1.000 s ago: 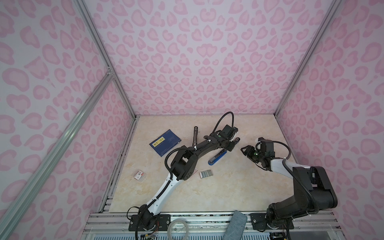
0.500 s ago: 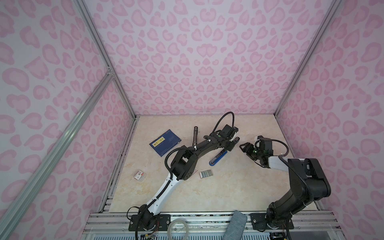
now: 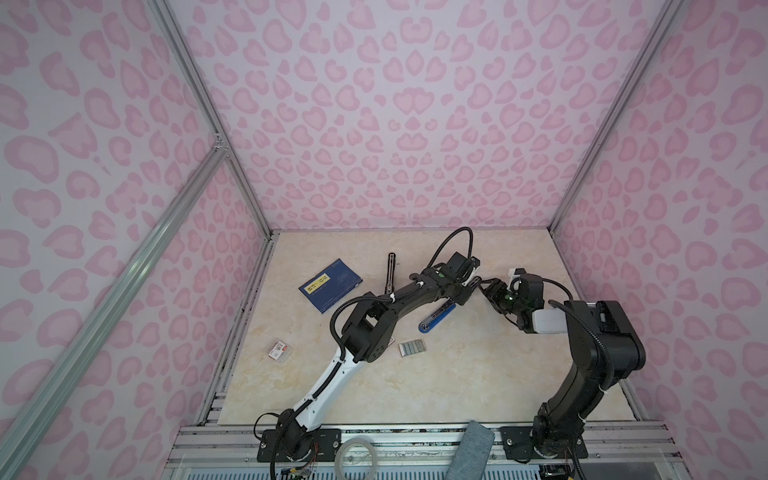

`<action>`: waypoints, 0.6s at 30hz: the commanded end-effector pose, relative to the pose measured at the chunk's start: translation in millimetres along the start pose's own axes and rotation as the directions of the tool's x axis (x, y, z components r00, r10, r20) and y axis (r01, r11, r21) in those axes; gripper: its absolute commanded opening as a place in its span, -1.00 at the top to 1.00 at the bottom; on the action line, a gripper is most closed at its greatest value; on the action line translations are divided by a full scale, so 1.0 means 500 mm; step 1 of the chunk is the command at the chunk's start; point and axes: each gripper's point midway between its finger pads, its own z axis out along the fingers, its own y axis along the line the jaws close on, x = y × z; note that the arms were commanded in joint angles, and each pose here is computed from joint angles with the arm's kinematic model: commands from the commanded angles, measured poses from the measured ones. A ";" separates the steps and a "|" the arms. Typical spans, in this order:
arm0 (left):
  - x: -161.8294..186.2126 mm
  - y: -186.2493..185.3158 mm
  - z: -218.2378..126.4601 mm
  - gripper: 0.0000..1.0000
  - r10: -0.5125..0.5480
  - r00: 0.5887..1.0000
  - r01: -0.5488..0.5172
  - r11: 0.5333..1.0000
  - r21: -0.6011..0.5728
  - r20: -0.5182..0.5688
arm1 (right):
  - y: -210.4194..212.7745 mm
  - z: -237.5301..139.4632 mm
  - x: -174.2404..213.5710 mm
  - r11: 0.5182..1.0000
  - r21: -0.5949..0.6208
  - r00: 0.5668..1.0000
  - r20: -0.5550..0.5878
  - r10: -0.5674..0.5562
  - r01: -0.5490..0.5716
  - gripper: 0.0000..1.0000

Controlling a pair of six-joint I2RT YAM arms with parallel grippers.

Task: Load the staples into the stapler

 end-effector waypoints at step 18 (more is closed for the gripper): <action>-0.077 -0.041 -0.083 0.92 0.013 0.991 -0.021 0.998 0.059 0.131 | 0.026 0.043 -0.023 0.981 -0.180 0.998 0.003 0.070 -0.068 -0.21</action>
